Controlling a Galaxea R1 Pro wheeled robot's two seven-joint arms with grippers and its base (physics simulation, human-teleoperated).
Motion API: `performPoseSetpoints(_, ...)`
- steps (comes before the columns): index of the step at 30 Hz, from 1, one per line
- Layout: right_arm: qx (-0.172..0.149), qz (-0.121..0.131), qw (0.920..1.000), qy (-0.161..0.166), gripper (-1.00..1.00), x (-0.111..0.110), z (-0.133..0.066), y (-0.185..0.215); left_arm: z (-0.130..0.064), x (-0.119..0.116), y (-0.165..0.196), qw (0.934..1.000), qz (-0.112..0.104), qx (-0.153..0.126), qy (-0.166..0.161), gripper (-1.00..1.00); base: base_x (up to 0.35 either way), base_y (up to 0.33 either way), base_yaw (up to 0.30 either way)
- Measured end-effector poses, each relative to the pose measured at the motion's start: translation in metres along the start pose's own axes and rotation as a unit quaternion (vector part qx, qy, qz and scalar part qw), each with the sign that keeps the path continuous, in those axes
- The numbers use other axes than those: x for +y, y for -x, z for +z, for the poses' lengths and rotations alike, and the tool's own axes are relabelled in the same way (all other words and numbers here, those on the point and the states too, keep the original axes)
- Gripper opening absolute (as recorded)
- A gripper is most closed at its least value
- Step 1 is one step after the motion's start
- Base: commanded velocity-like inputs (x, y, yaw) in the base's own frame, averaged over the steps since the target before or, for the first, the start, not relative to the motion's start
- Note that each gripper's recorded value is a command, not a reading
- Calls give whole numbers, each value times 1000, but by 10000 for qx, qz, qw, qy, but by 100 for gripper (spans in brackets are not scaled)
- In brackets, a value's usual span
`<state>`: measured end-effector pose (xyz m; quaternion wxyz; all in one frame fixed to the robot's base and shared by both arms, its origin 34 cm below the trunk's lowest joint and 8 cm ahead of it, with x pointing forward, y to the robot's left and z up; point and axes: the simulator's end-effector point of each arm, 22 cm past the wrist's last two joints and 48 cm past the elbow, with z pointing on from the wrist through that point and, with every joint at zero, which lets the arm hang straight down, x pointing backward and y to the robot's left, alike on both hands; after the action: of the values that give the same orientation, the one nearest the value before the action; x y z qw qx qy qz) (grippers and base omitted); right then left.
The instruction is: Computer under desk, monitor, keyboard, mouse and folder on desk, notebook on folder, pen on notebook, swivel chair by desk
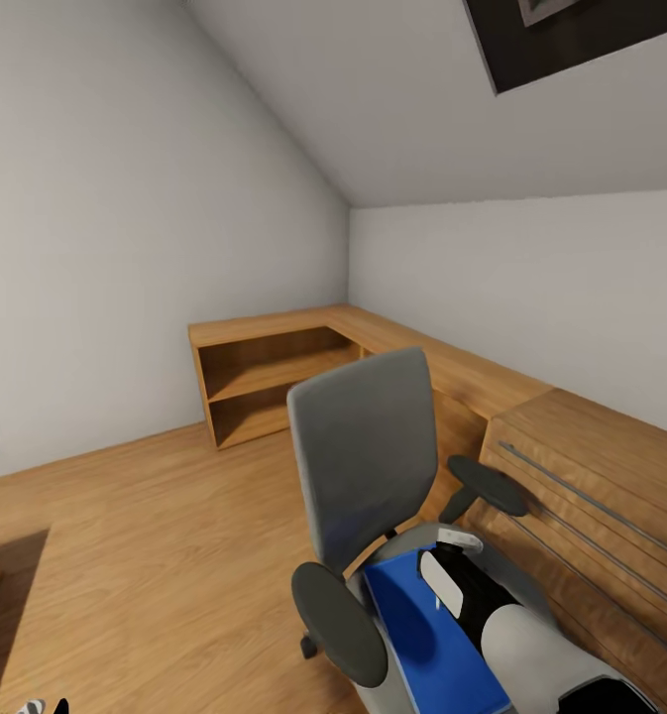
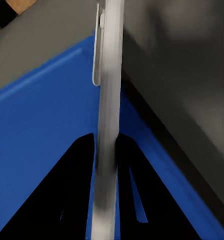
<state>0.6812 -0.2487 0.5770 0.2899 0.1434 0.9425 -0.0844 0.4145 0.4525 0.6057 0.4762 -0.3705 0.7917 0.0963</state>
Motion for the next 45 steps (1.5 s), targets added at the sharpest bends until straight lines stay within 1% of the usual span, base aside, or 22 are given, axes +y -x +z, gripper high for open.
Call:
performPoseSetpoints(5,-301,167,9993,170,-100,10,-18,38,-4,-1,2,10000,6,63,21,100,-234,0,0)
performPoseSetpoints(7,-370,203,9989,215,-100,12,-24,47,-5,-2,5,10000,6,70,23,100,-304,0,0)
performPoseSetpoints(13,-470,218,9981,334,-100,18,-41,66,-10,-5,14,10000,9,77,26,100,-328,0,0)
performPoseSetpoints(19,-589,217,9967,523,-100,24,-63,80,-15,-7,19,9999,21,132,32,100,-338,0,0)
performPoseSetpoints(23,-762,280,9947,624,-100,17,-83,89,-18,-8,18,9998,39,213,40,100,-340,0,0)
performPoseSetpoints(25,-851,358,9936,648,-100,11,-93,94,-20,-9,19,9997,43,234,43,100,-341,0,0)
performPoseSetpoints(26,-895,404,9930,660,-100,8,-99,96,-21,-9,20,9997,44,242,45,100,-341,0,0)
performPoseSetpoints(27,-981,502,9916,677,-100,1,-110,99,-22,-9,20,9997,49,254,46,100,-341,0,0)
performPoseSetpoints(28,-1021,561,9908,688,-100,-2,-116,101,-22,-10,21,9996,51,260,47,100,-341,0,0)
performPoseSetpoints(33,-1241,821,9863,713,-100,-21,-151,110,-27,-11,23,9994,75,327,58,100,-340,0,0)
performPoseSetpoints(35,-1400,961,9826,750,-100,-33,-173,115,-29,-13,14,9988,209,443,49,100,-288,0,0)
performPoseSetpoints(37,-1450,1011,9811,786,-100,-37,-182,119,-31,-18,10,9980,343,522,5,100,-202,0,0)
performPoseSetpoints(41,-1496,1072,9794,836,-100,-42,-195,125,-36,-33,-1,9954,662,680,-148,100,-103,0,0)
performPoseSetpoints(42,-1507,1091,9789,850,-100,-43,-199,126,-39,-40,-8,9936,809,751,-234,100,-47,0,0)
performPoseSetpoints(45,-1522,1127,9782,856,-100,-46,-205,131,-44,-53,-16,9902,1031,863,-366,100,-31,0,0)
